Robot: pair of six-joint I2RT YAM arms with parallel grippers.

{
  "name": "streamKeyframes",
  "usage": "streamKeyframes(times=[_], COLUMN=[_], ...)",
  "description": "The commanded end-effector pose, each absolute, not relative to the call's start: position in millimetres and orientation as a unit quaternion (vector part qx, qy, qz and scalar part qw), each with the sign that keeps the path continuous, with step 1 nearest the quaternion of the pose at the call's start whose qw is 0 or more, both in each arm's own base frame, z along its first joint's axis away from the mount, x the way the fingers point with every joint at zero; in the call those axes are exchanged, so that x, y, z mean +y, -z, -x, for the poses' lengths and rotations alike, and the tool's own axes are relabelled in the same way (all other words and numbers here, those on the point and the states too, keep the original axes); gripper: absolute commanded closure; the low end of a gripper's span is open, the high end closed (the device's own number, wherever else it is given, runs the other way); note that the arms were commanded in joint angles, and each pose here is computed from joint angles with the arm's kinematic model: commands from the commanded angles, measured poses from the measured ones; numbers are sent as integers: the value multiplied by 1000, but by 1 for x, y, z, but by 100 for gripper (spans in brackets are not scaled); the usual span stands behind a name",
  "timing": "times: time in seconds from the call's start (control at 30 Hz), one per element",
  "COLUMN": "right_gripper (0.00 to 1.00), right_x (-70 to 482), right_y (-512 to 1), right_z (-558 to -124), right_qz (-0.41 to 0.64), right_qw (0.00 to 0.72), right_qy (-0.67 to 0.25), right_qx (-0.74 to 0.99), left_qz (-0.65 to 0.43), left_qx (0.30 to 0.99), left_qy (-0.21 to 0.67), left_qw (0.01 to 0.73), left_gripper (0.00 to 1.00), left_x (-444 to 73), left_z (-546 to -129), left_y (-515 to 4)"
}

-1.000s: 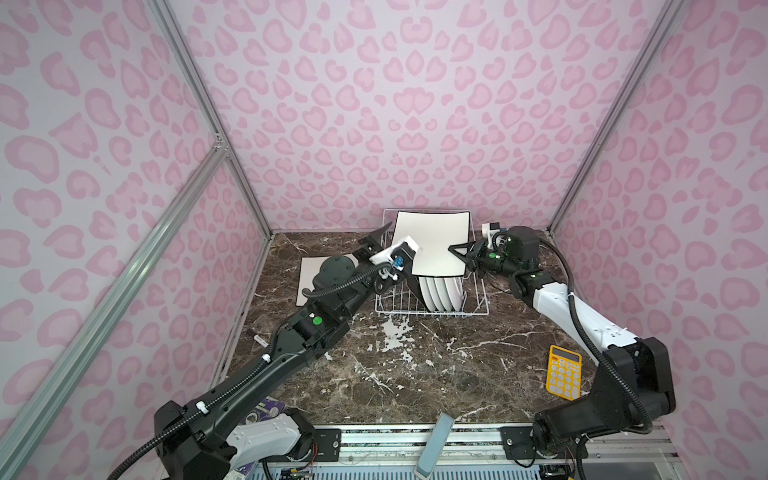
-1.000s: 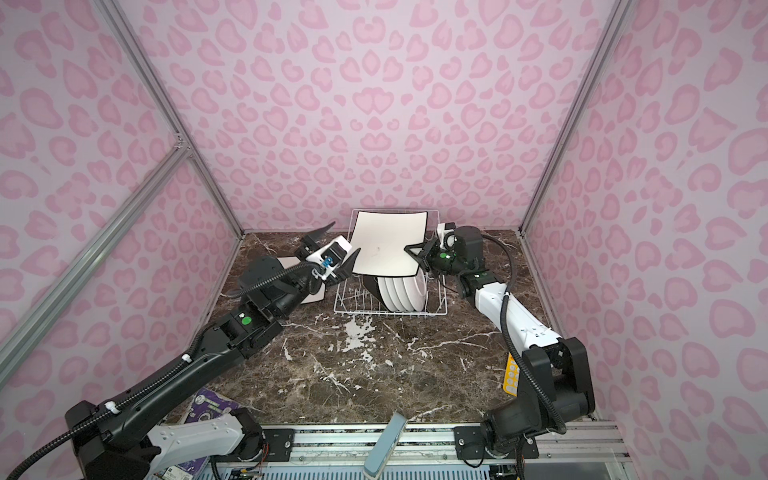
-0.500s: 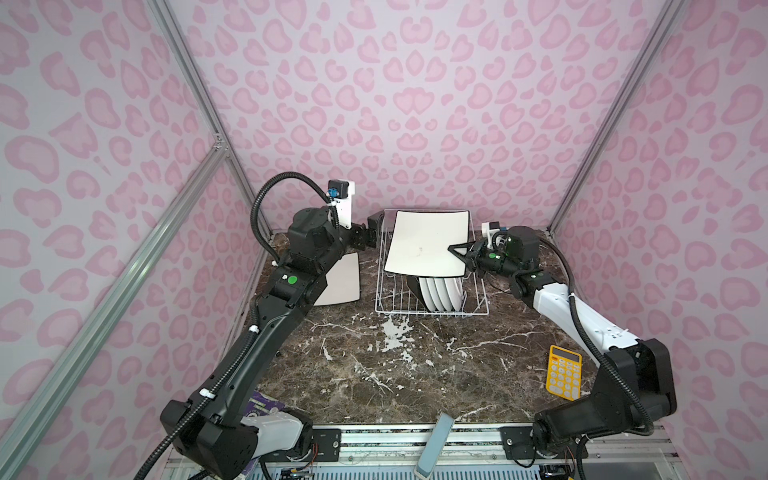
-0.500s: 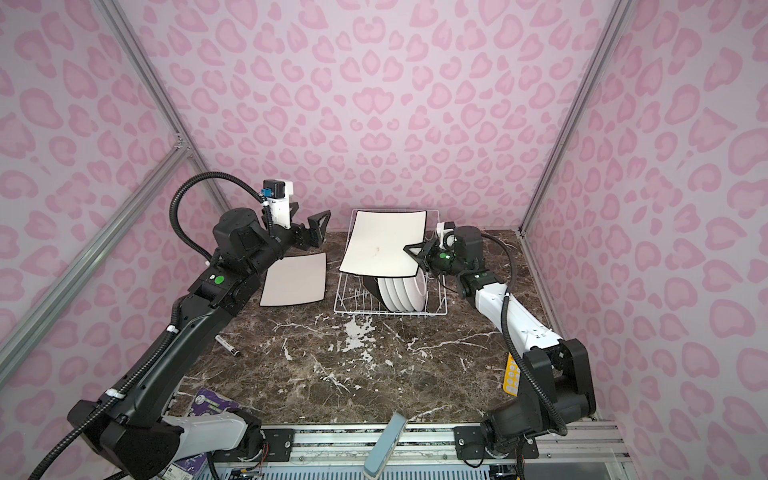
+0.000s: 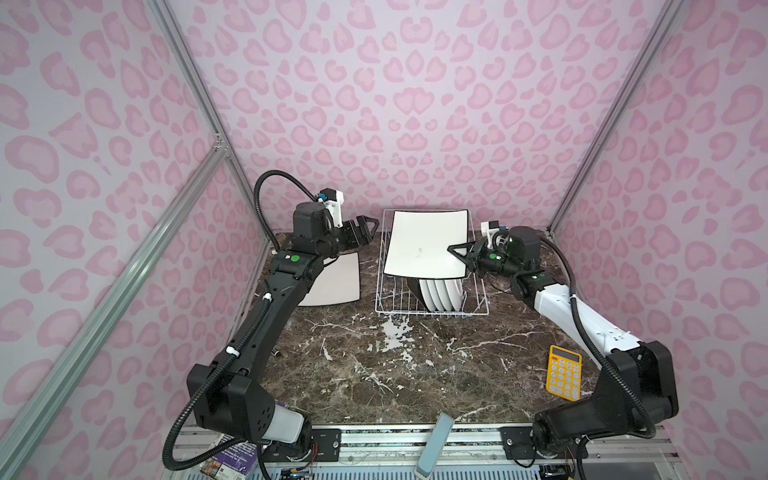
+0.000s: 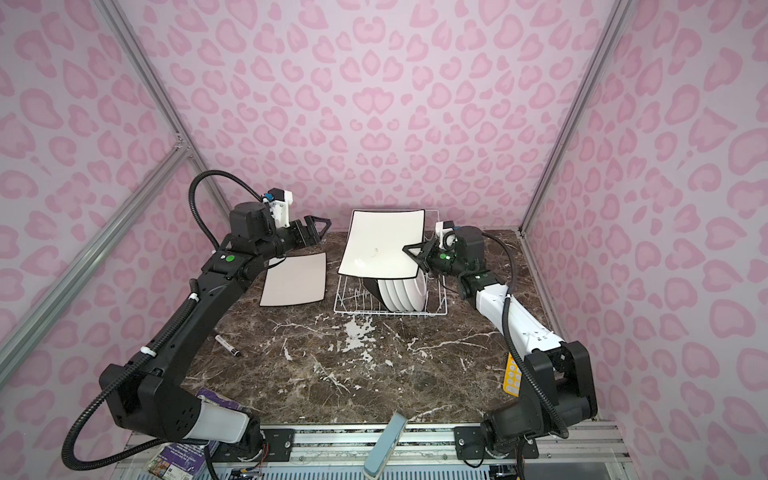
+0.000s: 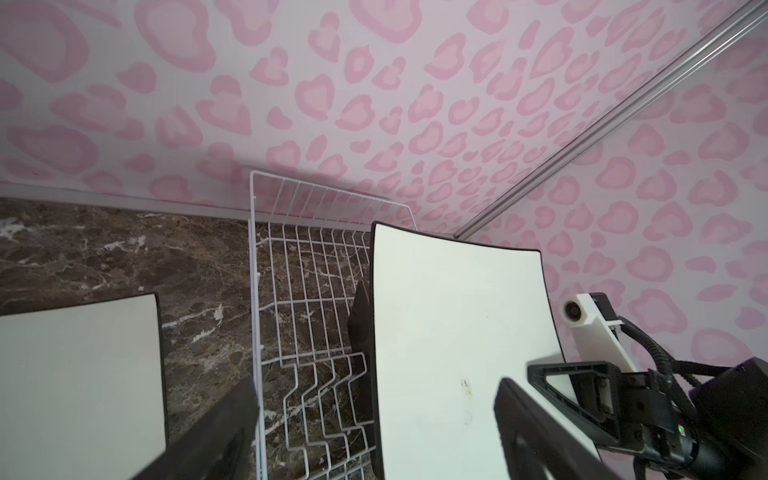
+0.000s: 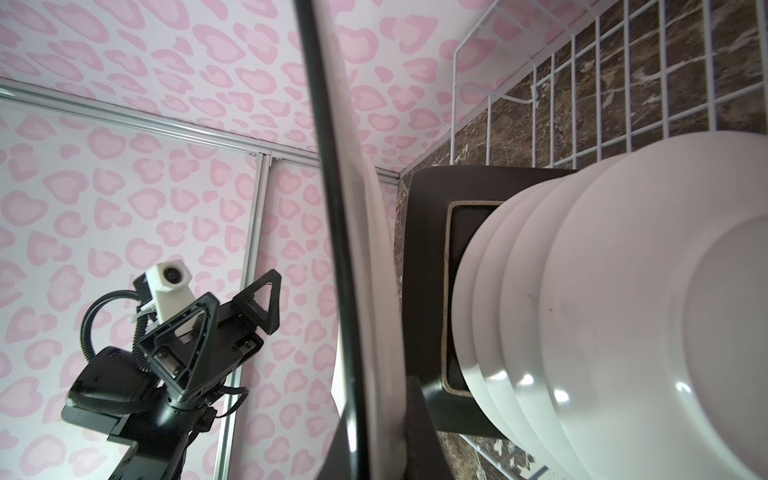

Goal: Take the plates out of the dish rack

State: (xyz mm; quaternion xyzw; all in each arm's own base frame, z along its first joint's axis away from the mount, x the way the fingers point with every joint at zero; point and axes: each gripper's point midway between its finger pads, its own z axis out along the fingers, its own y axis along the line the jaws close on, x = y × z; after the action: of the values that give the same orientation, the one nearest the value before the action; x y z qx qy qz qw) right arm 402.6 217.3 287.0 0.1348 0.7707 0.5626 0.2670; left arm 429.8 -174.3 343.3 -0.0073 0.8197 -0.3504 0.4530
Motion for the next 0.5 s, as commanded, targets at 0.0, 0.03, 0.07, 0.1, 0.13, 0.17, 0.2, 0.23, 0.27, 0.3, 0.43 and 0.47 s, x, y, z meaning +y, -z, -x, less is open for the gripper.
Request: streamKeyframes(times=[0.0,0.03,0.07,0.1,0.13,0.17,0.2,0.23,0.27,0.3,0.43,0.47], right_gripper=[100,100,100,100,100,100,100,100,100,100,100,100], right_x=[225,225,226,226,228,228,229,229,230,230,233,234], right_y=[-327,-327,-326,-327,-328,-328,-328,-328,-328,-327,-326,-325], right_z=[-403,-404,-404,-403,-403,-402,-401,-400,-400,-400,-399,-399], right_qz=[-78,-79,-81,-80,-77,-75,-74,-73,-73,-73,-70,-69], right_qw=[315,314,313,313,314,314,315,315,315,315,312,311], right_qy=[-601,-601,-602,-603,-604,-604,-603,-603,-604,-604,-604,-604], right_qx=[730,730,730,730,729,729,729,729,729,729,730,730], left_qz=[10,5,6,6,5,2,0,-5,-9,-11,-23,-26], left_qx=[827,830,832,832,833,832,831,830,827,825,824,823], left_qy=[386,393,399,405,413,422,431,442,453,463,489,495], left_qw=[408,395,386,378,369,360,353,341,332,324,285,276], left_gripper=[10,10,11,12,12,12,12,13,13,13,13,14], left_x=[-187,-191,-193,-195,-198,-202,-205,-210,-214,-217,-229,-231], left_z=[-428,-428,-430,-431,-431,-431,-431,-431,-430,-430,-428,-428], left_y=[-332,-327,-323,-320,-316,-314,-312,-310,-309,-308,-298,-296])
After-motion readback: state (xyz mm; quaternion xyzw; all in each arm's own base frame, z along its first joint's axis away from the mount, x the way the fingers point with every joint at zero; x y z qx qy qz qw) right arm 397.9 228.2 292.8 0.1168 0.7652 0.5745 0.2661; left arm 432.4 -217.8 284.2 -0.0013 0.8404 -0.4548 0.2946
